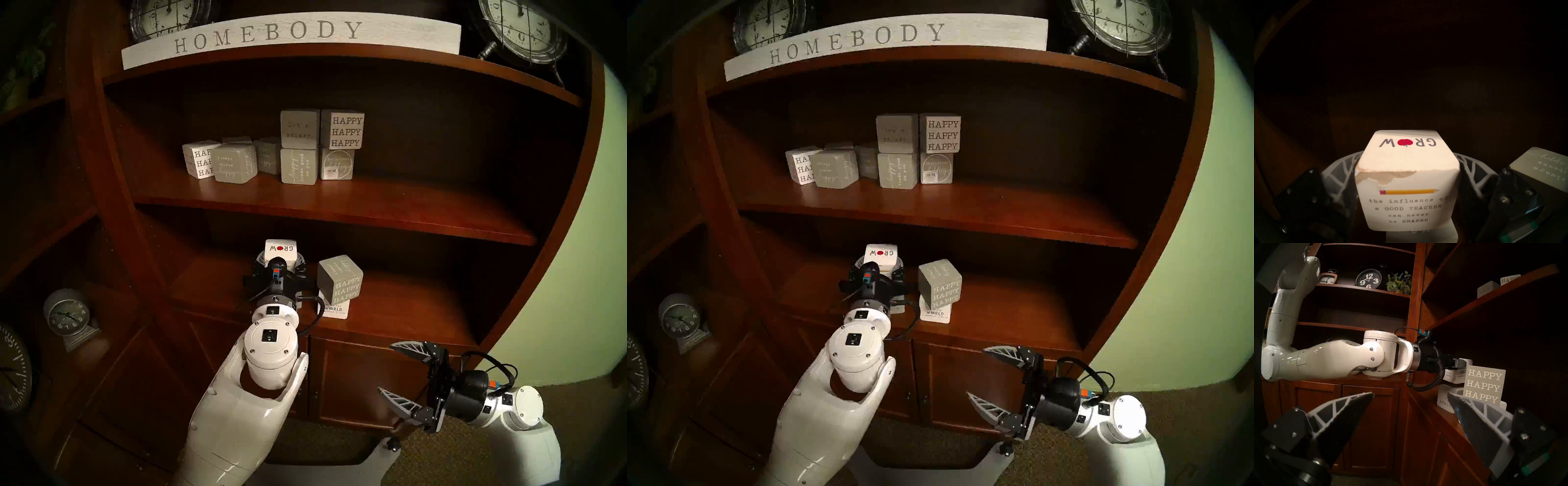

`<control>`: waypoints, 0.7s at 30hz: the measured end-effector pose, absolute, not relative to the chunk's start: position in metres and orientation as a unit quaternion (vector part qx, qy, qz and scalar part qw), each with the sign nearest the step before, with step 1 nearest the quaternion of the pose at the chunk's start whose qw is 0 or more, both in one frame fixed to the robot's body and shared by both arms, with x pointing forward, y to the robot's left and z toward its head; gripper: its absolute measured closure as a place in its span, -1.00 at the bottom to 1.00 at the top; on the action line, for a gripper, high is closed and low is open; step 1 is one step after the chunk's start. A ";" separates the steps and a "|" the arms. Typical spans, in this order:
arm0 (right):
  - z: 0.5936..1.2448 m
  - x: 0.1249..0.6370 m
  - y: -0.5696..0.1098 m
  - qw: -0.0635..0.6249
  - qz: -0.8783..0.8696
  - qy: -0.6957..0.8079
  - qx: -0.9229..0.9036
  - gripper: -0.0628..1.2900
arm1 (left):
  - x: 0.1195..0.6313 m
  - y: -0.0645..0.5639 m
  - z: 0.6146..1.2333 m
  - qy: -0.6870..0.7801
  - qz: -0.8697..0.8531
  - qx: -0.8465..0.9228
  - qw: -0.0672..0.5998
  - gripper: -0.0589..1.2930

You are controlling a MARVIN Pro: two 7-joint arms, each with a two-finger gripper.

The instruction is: Stack four cubes vertically into two groups

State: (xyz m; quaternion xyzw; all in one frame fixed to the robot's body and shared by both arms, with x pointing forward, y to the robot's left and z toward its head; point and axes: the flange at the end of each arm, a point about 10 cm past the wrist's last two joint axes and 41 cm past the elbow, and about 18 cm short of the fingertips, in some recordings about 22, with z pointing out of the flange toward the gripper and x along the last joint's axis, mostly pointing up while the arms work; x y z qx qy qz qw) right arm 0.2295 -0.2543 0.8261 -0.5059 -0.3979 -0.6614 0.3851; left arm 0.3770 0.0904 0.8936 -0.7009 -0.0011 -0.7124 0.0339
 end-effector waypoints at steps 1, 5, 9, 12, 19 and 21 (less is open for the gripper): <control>0.826 0.230 -0.254 0.385 -0.661 -0.398 -0.506 -0.89 | 0.377 0.090 0.893 -0.001 -0.712 -0.701 0.034 -0.36; 0.826 0.230 -0.254 0.385 -0.661 -0.398 -0.506 -0.89 | 0.374 0.089 0.893 -0.004 -0.711 -0.702 0.030 -0.36; 0.826 0.230 -0.254 0.385 -0.661 -0.398 -0.506 -0.89 | 0.372 0.088 0.892 -0.005 -0.710 -0.703 0.031 -0.36; 0.826 0.229 -0.254 0.385 -0.661 -0.398 -0.506 -0.89 | 0.371 0.087 0.891 -0.007 -0.709 -0.704 0.031 -0.36; 0.826 0.229 -0.254 0.385 -0.661 -0.398 -0.506 -0.89 | 0.370 0.086 0.888 -0.009 -0.707 -0.707 0.026 -0.36; 0.826 0.229 -0.254 0.385 -0.661 -0.398 -0.506 -0.89 | 0.370 0.085 0.887 -0.010 -0.706 -0.708 0.023 -0.36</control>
